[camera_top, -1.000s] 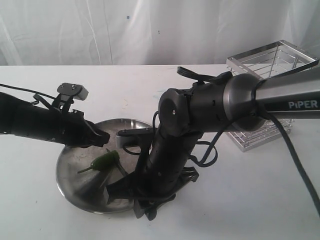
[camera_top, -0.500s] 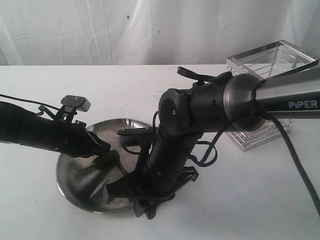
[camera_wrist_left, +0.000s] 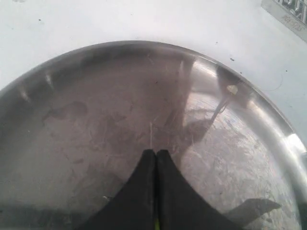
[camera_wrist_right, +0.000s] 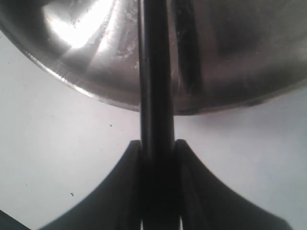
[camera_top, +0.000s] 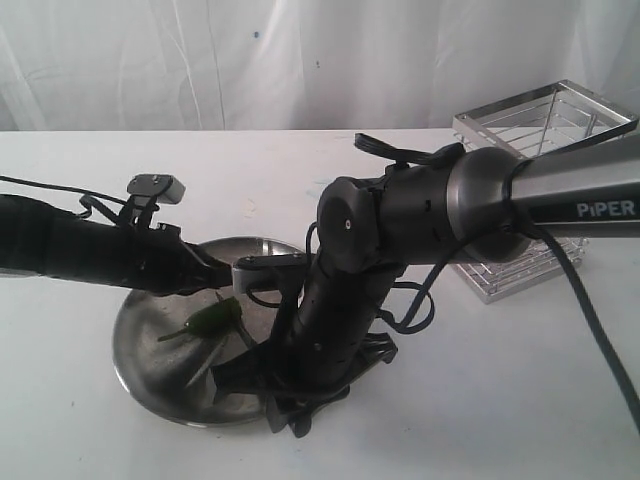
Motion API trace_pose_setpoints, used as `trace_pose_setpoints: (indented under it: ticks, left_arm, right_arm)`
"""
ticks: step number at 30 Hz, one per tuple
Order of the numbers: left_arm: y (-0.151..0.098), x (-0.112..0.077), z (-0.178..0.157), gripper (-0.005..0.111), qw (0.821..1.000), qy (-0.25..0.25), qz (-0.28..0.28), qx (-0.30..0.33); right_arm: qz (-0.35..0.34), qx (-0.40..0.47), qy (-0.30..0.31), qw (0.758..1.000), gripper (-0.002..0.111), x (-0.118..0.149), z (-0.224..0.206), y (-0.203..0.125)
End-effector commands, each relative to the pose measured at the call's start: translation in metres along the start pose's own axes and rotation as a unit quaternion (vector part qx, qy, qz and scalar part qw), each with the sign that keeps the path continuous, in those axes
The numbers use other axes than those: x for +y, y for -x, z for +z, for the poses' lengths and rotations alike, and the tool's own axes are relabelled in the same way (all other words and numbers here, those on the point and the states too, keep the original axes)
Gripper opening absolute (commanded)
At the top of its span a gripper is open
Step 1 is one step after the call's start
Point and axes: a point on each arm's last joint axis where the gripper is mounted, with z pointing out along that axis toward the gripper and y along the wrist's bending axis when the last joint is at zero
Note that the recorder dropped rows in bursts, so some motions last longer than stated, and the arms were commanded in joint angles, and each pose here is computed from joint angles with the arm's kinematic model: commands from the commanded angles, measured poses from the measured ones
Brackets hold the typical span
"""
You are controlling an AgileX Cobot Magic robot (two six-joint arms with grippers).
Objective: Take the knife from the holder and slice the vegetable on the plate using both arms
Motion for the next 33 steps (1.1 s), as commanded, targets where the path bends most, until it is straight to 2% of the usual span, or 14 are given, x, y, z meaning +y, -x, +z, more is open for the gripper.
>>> trace_pose_setpoints:
  ticks: [1, 5, 11, 15, 19, 28, 33]
  left_arm:
    - [-0.009, 0.002, 0.008, 0.000, 1.000, -0.014, 0.006, 0.019]
    - [-0.029, 0.010, 0.018, 0.000, 0.998, -0.005, -0.002, 0.059]
    - [-0.039, 0.012, 0.018, 0.000, 0.996, 0.006, -0.010, 0.093]
    - [-0.058, 0.020, 0.014, 0.000, 0.990, 0.061, -0.013, 0.129]
    - [-0.067, 0.022, 0.012, 0.000, 0.987, 0.080, -0.029, 0.138]
    - [-0.065, 0.021, 0.012, 0.000, 0.988, 0.079, -0.031, 0.133]
    - [-0.035, 0.009, 0.010, 0.000, 0.996, 0.022, -0.019, 0.080]
  right_arm:
    - [0.000, -0.005, 0.001, 1.000, 0.000, 0.000, -0.001, 0.001]
    - [0.000, -0.004, 0.001, 1.000, 0.000, 0.000, -0.001, 0.001]
    - [0.005, -0.006, 0.001, 1.000, 0.000, 0.000, -0.001, 0.001]
    - [0.009, -0.009, 0.001, 1.000, 0.000, 0.000, -0.001, 0.002]
    - [0.012, 0.002, 0.000, 1.000, 0.000, 0.000, -0.001, 0.000]
    - [0.002, 0.103, -0.027, 0.994, 0.000, -0.005, -0.003, -0.019]
    - [0.002, 0.096, -0.026, 0.995, 0.000, -0.005, -0.003, -0.017]
